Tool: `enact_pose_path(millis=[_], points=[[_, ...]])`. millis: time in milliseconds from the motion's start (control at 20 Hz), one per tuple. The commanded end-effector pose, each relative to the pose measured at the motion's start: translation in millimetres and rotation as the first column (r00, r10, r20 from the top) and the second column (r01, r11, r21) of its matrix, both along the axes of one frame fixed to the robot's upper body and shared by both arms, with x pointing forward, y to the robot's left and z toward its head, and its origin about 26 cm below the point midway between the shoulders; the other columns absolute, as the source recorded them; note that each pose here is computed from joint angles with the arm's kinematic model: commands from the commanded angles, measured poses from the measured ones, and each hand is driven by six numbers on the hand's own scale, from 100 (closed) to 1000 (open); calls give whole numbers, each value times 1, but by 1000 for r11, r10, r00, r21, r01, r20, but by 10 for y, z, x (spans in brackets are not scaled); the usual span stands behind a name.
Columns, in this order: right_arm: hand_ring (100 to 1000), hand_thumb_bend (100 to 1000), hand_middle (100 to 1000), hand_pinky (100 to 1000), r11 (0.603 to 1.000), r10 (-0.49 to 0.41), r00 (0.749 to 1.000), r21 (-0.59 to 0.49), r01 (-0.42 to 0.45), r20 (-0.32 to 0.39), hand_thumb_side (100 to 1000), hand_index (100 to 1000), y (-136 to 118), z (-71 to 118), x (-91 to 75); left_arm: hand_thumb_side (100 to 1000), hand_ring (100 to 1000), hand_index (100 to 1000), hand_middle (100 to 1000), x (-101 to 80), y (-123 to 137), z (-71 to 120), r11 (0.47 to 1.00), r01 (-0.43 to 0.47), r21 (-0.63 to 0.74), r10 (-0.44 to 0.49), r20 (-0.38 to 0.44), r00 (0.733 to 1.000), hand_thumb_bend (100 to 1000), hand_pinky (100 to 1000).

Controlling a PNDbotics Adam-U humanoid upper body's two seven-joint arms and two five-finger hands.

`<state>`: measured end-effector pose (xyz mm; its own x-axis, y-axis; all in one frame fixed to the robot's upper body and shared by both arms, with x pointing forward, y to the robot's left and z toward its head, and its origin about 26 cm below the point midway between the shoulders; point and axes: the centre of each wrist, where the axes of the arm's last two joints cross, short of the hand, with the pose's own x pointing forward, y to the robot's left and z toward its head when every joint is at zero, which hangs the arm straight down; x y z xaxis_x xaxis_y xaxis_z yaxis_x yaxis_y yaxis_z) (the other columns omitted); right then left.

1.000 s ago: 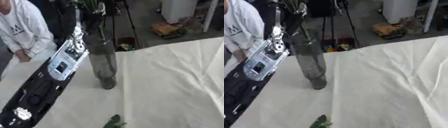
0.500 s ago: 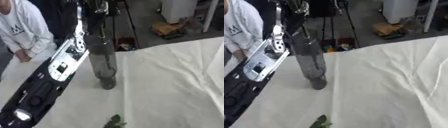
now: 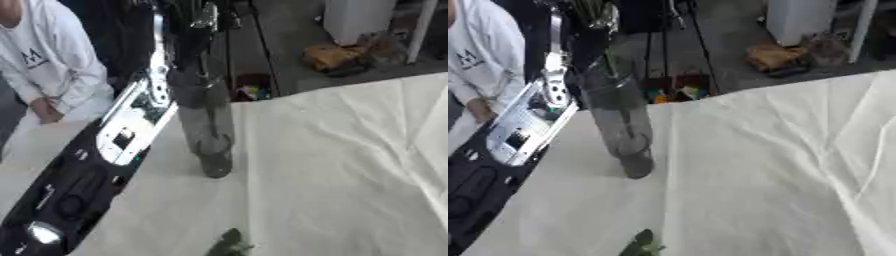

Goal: Arrange flowers into the vase.

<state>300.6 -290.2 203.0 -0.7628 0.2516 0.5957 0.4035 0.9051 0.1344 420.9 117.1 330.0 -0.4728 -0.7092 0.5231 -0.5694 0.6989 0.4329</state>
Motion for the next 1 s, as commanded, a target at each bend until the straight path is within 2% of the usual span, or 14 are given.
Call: enact_pose_path(millis=[50,1000], points=[[641,100,448,796,1000,0,1000,-9,0,31,965,849,2,84,-21,670,457,401,316,-10,60,82,1000,-4,10,4,15,1000,318,576],[644,100,446,798,1000,-5,1000,-7,5,26,969,849,-7,75,-25,677,457,400,318,39,73,-23,1000,-1,23,2,-56,998,327,580]])
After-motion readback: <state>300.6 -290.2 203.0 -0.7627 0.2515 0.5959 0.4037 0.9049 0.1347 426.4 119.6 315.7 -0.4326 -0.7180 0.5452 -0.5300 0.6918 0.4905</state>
